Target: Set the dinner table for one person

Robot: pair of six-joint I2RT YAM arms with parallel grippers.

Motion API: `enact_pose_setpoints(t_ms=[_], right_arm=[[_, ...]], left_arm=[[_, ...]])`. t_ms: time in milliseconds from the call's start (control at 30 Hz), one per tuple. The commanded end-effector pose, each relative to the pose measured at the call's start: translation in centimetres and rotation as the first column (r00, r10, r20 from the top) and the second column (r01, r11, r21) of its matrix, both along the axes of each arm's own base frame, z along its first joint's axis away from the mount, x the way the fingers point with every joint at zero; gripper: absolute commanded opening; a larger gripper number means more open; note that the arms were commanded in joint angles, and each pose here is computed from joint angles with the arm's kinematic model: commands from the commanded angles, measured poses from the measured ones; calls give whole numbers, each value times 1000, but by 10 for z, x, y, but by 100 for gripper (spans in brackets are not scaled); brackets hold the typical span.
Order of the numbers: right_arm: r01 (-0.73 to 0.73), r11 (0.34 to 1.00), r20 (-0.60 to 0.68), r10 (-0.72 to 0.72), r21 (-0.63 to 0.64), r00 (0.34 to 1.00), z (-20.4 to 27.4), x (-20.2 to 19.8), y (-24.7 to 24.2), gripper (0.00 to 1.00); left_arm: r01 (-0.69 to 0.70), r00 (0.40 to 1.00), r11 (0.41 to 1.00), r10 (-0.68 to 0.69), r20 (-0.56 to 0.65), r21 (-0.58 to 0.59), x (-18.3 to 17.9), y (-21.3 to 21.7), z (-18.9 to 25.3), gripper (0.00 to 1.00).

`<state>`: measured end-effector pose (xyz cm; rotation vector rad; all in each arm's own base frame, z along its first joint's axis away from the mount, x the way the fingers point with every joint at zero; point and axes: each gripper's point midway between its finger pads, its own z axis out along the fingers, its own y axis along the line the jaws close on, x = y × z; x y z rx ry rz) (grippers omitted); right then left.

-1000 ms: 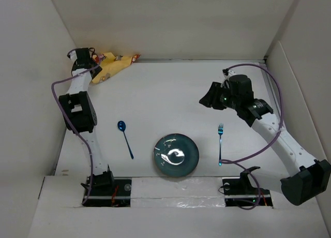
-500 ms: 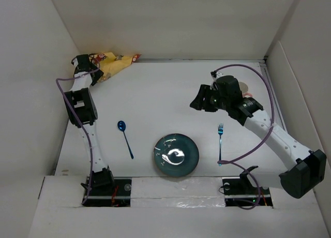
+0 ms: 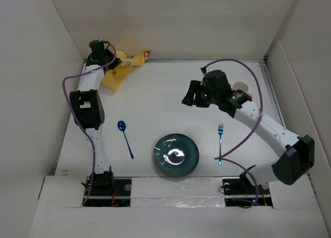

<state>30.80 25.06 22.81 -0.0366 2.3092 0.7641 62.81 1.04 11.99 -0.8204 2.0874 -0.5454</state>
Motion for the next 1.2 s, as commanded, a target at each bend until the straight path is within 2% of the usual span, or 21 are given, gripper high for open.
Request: enact_pose_setpoints(t_ms=[0,100,333,367,433,467,500,567,633,667,700,733,800,833,867,933,967,1000,1033,1067,1167], right_arm=[[-37,999,92,36,12,995,28,21,15,60],[-45,999,111,45,0,993,36,35,16,67],[-67,998,123,69,-18,990,45,44,14,70],[-58,998,132,59,-14,990,45,46,11,70],[-45,999,138,44,3,989,46,48,8,74],[-44,999,148,41,12,988,50,48,9,74],[-49,999,142,47,14,989,46,47,9,74],[-54,998,137,51,19,989,44,46,10,76],[-50,999,127,49,12,991,36,44,8,80],[-37,999,135,35,13,990,37,48,5,80],[-35,999,122,34,5,992,30,48,5,82],[-37,999,113,36,-1,993,27,48,5,82],[-28,1000,102,29,-10,994,22,51,1,83],[-21,1000,93,23,-20,995,15,53,1,83],[-19,1000,96,21,-20,995,13,56,2,82],[-5,999,82,8,-34,997,2,61,2,71],[0,1000,89,3,-31,996,0,65,3,61],[0,1000,90,2,-25,996,-3,67,5,24],[7,1000,85,-4,-28,996,-7,70,6,11],[20,999,78,-18,-26,997,-13,77,8,1],[72,997,64,-70,-37,995,-26,95,6,0]], left_arm=[[184,908,983,-167,384,-7,-25,-76,201,0],[250,881,968,-226,416,-3,-45,-110,230,0],[332,774,939,-215,595,-92,-83,-118,330,0],[374,753,923,-247,610,-88,-90,-129,341,0],[490,701,870,-352,621,-60,-113,-185,349,0],[497,698,866,-358,620,-59,-114,-187,349,0],[542,690,837,-398,604,-68,-121,-211,336,0],[569,704,815,-415,576,-108,-121,-222,313,0],[597,760,774,-462,458,-210,-108,-240,235,0],[603,754,772,-470,459,-201,-109,-241,235,5],[576,804,781,-488,340,-241,-97,-242,187,17],[589,799,775,-516,308,-231,-96,-249,172,36],[607,793,766,-568,220,-209,-99,-262,134,43],[619,783,759,-579,226,-201,-103,-267,132,52],[622,780,759,-580,236,-191,-107,-270,134,56],[626,768,765,-573,286,-151,-114,-270,155,63],[604,780,787,-551,298,-125,-111,-265,161,63],[593,778,800,-538,324,-94,-114,-261,179,63],[577,777,816,-535,331,-37,-113,-254,184,63],[511,811,859,-488,323,15,-105,-241,186,63],[375,885,916,-400,240,145,-106,-205,173,58]])
